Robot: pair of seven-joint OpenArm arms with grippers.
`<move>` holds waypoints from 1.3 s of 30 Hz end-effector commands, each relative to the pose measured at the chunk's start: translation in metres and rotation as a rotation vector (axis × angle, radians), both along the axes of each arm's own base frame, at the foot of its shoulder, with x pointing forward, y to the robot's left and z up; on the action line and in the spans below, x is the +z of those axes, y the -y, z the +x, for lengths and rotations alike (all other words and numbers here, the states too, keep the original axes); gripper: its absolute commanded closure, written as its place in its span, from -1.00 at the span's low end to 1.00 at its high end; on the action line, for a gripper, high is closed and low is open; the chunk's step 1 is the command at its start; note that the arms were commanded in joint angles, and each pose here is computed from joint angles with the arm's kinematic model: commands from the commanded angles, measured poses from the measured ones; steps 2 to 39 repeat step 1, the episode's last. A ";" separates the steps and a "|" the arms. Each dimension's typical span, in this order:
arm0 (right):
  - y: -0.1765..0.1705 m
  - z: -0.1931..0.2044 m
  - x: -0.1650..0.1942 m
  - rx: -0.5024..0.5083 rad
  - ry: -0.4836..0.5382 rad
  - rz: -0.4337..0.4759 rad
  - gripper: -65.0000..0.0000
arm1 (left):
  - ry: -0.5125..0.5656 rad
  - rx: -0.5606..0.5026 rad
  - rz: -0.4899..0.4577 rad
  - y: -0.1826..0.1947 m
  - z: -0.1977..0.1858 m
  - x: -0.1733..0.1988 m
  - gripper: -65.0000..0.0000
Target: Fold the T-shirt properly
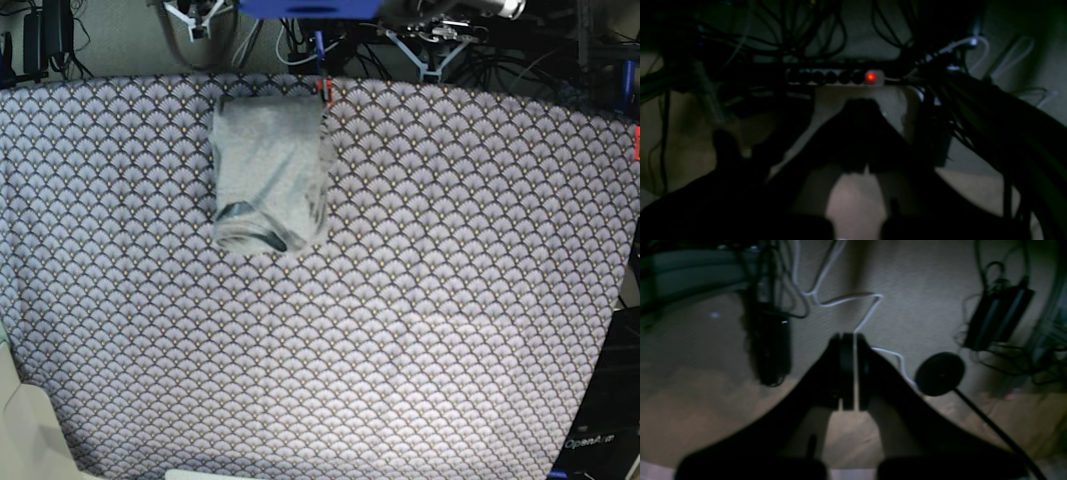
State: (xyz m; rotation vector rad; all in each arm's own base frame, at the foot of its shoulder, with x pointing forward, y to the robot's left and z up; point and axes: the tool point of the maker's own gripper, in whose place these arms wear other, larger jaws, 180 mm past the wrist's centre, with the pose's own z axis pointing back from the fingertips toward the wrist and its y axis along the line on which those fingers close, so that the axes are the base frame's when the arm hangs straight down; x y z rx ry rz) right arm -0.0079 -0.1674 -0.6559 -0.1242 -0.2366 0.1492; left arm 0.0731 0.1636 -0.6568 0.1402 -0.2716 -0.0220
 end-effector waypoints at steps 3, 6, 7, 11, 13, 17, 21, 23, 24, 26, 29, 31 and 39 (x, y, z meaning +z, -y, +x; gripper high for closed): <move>0.000 0.003 0.001 0.000 0.016 -0.008 1.00 | 0.007 0.002 0.003 -0.002 0.002 0.000 1.00; 0.000 0.003 0.001 0.000 0.016 -0.008 1.00 | 0.007 0.002 0.003 -0.002 0.002 0.000 1.00; 0.000 0.003 0.001 0.000 0.016 -0.008 1.00 | 0.007 0.002 0.003 -0.002 0.002 0.000 1.00; 0.000 0.003 0.001 0.000 0.016 -0.008 1.00 | 0.007 0.002 0.003 -0.002 0.002 0.000 1.00; 0.000 0.003 0.001 0.000 0.016 -0.008 1.00 | 0.007 0.002 0.003 -0.002 0.002 0.000 1.00; 0.000 0.003 0.001 0.000 0.016 -0.008 1.00 | 0.007 0.002 0.003 -0.002 0.002 0.000 1.00; 0.000 0.003 0.001 0.000 0.016 -0.008 1.00 | 0.007 0.002 0.003 -0.002 0.002 0.000 1.00; 0.000 0.003 0.001 0.000 0.016 -0.008 1.00 | 0.007 0.002 0.003 -0.002 0.002 0.000 1.00; 0.000 0.003 0.001 0.000 0.016 -0.008 1.00 | 0.007 0.002 0.003 -0.002 0.002 0.000 1.00; 0.000 0.003 0.001 0.000 0.016 -0.008 1.00 | 0.007 0.002 0.003 -0.002 0.002 0.000 1.00; 0.000 0.003 0.001 0.000 0.016 -0.008 1.00 | 0.007 0.002 0.003 -0.002 0.002 0.000 1.00; 0.000 0.003 0.001 0.000 0.016 -0.008 1.00 | 0.007 0.002 0.003 -0.002 0.002 0.000 1.00; 0.000 0.003 0.001 0.000 0.016 -0.008 1.00 | 0.007 0.002 0.003 -0.002 0.002 0.000 1.00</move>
